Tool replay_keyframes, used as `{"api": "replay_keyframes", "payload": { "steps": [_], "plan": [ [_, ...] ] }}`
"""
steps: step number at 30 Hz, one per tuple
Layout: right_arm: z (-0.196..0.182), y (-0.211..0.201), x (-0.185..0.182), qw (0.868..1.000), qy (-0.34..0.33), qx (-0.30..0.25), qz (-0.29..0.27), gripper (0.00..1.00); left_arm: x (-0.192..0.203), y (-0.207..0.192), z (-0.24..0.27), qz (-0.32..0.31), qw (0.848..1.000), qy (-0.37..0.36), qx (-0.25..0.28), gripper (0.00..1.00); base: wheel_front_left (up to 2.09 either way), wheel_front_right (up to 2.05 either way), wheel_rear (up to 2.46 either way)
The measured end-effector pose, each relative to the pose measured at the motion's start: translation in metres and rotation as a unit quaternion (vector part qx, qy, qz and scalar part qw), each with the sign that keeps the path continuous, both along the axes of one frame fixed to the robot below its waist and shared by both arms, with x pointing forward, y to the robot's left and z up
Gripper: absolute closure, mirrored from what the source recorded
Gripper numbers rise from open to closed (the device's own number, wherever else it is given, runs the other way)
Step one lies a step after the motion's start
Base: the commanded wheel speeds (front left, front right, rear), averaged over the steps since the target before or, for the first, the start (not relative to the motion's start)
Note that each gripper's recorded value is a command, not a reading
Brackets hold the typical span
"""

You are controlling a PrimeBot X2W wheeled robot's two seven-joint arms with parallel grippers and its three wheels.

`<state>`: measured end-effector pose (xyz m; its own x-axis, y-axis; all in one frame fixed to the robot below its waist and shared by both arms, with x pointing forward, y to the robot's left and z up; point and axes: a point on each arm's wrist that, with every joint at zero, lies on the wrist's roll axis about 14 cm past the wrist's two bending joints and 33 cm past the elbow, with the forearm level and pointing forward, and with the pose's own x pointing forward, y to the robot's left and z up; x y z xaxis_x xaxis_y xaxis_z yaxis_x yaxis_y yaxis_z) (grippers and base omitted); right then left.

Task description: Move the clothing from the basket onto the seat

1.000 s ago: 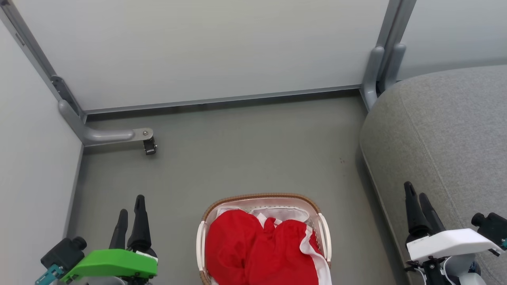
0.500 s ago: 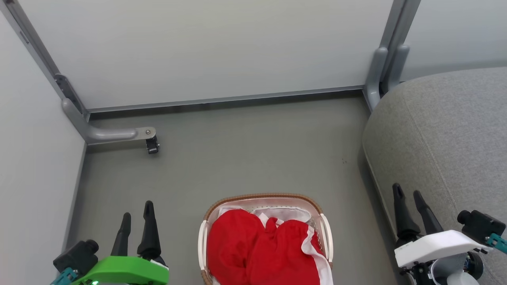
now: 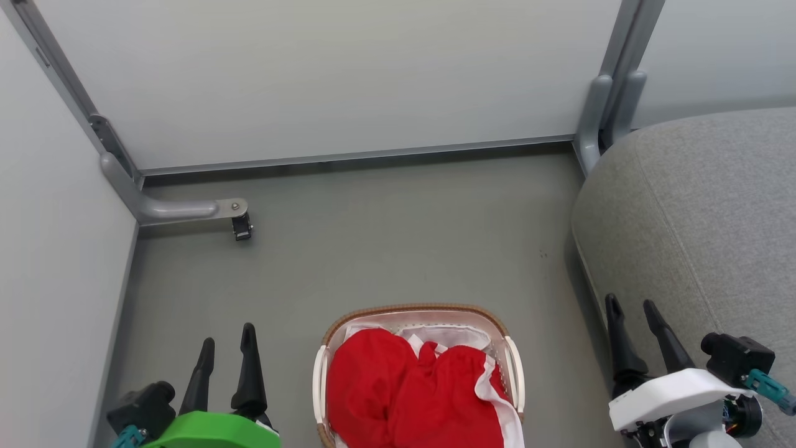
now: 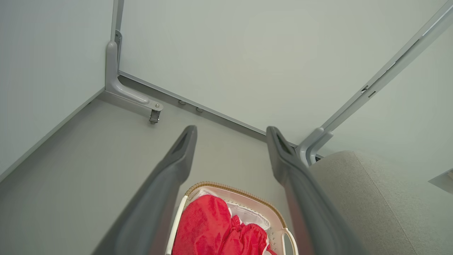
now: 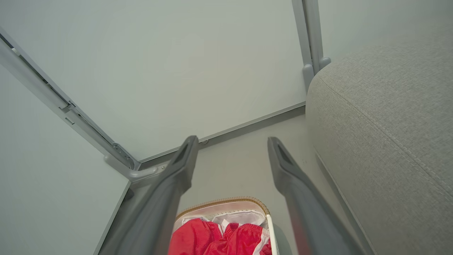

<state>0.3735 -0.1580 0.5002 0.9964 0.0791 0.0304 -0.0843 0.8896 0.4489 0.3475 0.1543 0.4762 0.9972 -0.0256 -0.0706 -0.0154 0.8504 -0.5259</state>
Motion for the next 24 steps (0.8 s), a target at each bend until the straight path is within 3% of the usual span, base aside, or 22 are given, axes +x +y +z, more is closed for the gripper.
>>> {"api": "replay_keyframes", "payload": {
  "steps": [24],
  "plan": [
    [-0.005,0.016,-0.004,0.994,-0.014,-0.105,0.031,0.0,-0.01,-0.012,-0.013,-0.024,0.996,0.002,0.086,0.0,0.0,0.0,0.0]
  ]
}}
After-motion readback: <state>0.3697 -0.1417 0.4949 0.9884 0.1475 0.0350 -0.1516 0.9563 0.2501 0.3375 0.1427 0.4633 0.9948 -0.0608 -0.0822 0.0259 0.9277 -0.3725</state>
